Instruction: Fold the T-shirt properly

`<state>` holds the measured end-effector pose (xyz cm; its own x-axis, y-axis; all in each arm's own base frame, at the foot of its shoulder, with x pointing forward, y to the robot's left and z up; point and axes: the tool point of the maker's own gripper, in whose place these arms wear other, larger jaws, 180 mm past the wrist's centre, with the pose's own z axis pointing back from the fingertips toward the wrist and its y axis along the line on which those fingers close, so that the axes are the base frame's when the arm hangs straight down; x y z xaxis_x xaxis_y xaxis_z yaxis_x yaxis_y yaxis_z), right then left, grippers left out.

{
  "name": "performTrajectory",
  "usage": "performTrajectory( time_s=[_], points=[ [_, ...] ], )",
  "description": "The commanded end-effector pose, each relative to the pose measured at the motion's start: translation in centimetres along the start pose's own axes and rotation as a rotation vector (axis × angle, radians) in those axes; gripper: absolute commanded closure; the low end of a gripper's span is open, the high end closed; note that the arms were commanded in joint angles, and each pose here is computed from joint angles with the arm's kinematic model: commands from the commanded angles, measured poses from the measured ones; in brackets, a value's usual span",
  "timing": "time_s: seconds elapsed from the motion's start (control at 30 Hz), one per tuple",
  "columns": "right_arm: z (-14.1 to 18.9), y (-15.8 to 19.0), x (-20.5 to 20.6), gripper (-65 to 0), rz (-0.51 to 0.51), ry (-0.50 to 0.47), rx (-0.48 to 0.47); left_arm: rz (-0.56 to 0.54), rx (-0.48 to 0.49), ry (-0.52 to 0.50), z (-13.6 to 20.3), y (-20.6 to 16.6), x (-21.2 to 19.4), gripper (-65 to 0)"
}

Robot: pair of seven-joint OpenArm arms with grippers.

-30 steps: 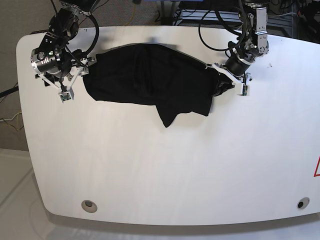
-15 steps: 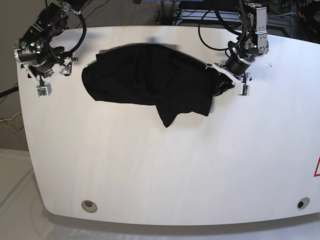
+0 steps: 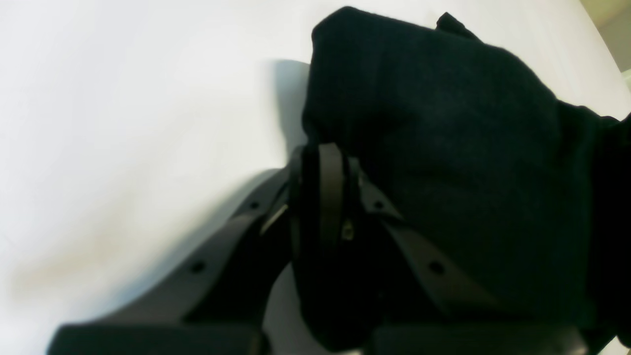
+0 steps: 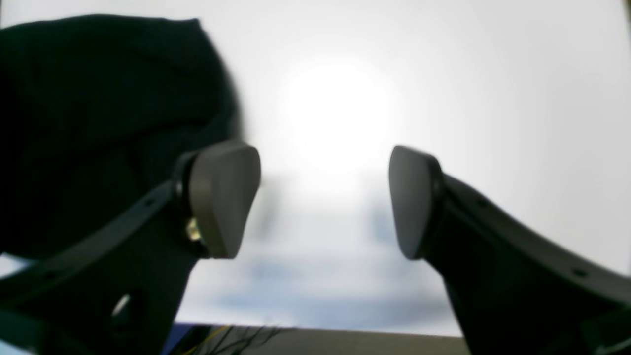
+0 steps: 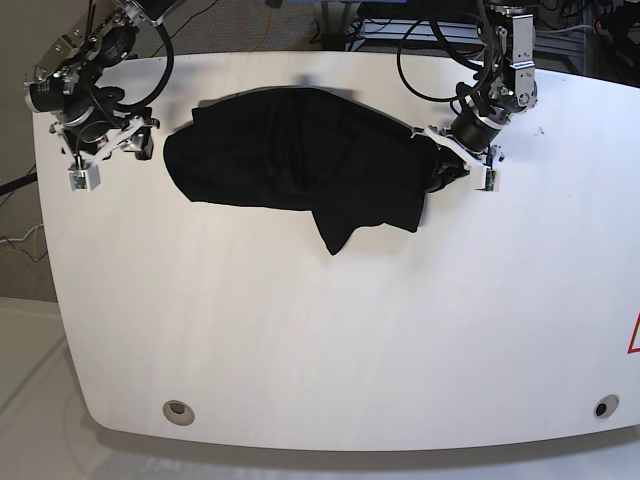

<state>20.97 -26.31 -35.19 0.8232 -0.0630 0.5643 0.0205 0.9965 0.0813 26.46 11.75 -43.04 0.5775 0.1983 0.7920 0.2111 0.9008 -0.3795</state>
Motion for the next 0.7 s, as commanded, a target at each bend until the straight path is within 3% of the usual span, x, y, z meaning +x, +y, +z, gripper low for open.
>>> performTrajectory(
  time_s=[0.0, 0.3, 0.67],
  points=[
    [0.1, 0.8, 0.6, -42.5, -0.002, -0.036, 0.02, -0.036, 0.041, 0.128, 0.5, 0.9, -2.8, -0.9],
    [-0.9, 2.4, -0.8, -43.0, -0.049, -0.017, 0.07, -0.034, 0.044, 0.13, 0.6, 1.0, -2.9, -0.9],
    [-3.7, 4.9, -3.3, -43.1, -0.076, 0.081, 0.182, -0.022, 0.051, 0.147, 0.6, 1.3, -3.6, -0.9]
  ],
)
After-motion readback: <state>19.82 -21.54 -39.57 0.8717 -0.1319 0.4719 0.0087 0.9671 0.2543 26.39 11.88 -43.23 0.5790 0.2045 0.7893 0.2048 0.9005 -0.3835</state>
